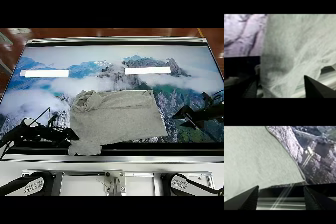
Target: Fold the shirts.
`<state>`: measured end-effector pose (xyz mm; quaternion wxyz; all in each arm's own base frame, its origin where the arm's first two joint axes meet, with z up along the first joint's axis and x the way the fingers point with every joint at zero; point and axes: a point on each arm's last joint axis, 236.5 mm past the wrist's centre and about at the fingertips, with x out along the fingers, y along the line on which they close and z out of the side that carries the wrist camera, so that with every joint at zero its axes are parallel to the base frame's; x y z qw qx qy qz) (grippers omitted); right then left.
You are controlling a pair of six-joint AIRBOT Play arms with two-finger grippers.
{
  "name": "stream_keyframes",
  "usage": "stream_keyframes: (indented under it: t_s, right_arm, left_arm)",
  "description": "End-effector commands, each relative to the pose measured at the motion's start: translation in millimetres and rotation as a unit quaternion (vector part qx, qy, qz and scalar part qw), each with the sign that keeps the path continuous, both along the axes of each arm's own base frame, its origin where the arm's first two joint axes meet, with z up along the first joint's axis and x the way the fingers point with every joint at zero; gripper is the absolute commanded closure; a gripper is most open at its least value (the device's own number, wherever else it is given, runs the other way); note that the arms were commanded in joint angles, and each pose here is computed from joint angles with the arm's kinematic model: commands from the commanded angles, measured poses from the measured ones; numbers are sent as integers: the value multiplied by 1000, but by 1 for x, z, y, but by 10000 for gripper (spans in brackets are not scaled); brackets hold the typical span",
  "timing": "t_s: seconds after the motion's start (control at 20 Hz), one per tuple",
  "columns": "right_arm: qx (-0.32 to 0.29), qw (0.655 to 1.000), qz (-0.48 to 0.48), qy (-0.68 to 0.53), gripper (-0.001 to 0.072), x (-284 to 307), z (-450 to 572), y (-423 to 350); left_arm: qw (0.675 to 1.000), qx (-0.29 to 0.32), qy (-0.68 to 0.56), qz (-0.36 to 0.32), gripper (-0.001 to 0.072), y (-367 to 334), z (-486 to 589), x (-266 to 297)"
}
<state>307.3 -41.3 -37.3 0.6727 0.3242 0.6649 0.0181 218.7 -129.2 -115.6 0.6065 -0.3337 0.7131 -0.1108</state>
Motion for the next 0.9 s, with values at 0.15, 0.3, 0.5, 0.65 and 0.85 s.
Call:
stream_keyframes:
  t_s: [0.15, 0.3, 0.5, 0.65, 0.85]
  right_arm:
    - [-3, 1000, -5, 29, 30, -16, -33, 2]
    - [-4, 999, -26, 35, 30, -21, -49, 4]
    - [4, 998, -39, 43, 30, -32, -67, 12]
    - [29, 997, -62, 39, 30, -31, -71, 24]
    - [23, 998, -54, 34, 31, -29, -86, 47]
  left_arm:
    - [1000, -12, -8, -3, 619, -9, 0, 9]
    - [999, -19, -24, -19, 645, -11, 11, 18]
    - [998, -35, -29, -44, 645, -16, 25, 18]
    - [997, -35, -45, -52, 646, -16, 31, 21]
    - [997, -35, -50, -52, 645, -16, 32, 21]
